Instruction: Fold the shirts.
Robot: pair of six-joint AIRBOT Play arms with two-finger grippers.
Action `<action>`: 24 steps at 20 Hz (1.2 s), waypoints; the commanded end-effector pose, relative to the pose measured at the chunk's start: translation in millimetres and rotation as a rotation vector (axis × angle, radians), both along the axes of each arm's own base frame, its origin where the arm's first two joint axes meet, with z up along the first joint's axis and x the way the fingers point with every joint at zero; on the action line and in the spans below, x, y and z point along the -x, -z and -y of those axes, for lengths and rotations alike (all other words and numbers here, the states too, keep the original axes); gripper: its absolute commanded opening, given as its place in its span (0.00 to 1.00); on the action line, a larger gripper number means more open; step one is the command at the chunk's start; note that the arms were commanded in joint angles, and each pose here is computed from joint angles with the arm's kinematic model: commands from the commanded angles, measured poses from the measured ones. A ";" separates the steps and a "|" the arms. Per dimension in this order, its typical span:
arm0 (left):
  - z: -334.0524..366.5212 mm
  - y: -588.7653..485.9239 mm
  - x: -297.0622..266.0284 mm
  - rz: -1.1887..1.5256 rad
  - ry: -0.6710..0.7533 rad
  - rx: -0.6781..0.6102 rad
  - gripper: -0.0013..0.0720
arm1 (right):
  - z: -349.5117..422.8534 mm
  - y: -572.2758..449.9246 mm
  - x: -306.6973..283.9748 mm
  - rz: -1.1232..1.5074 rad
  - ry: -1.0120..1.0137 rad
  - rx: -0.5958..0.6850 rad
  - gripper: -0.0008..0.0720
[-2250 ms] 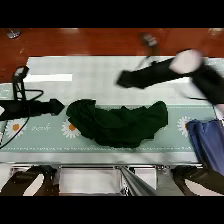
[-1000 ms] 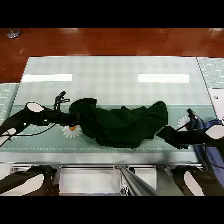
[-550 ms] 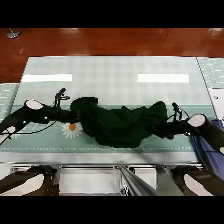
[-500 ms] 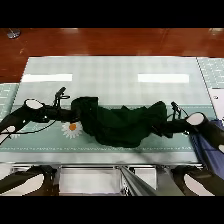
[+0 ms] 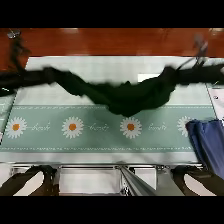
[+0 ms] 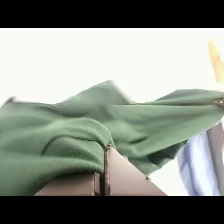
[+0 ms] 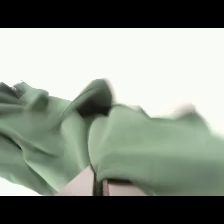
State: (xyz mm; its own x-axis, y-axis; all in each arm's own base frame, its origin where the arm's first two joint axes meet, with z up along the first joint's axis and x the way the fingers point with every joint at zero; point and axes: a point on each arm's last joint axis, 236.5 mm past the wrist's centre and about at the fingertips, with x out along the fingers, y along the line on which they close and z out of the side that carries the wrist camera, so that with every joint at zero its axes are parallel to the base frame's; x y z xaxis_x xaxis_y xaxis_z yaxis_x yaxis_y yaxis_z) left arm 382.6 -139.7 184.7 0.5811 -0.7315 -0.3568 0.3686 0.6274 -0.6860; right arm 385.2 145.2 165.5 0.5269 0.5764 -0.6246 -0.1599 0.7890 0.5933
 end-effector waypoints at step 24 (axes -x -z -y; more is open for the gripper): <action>-54.4 -74.6 82.1 0.308 -0.213 -0.171 0.05 | -2.1 -10.3 148.9 0.033 -0.123 0.042 0.05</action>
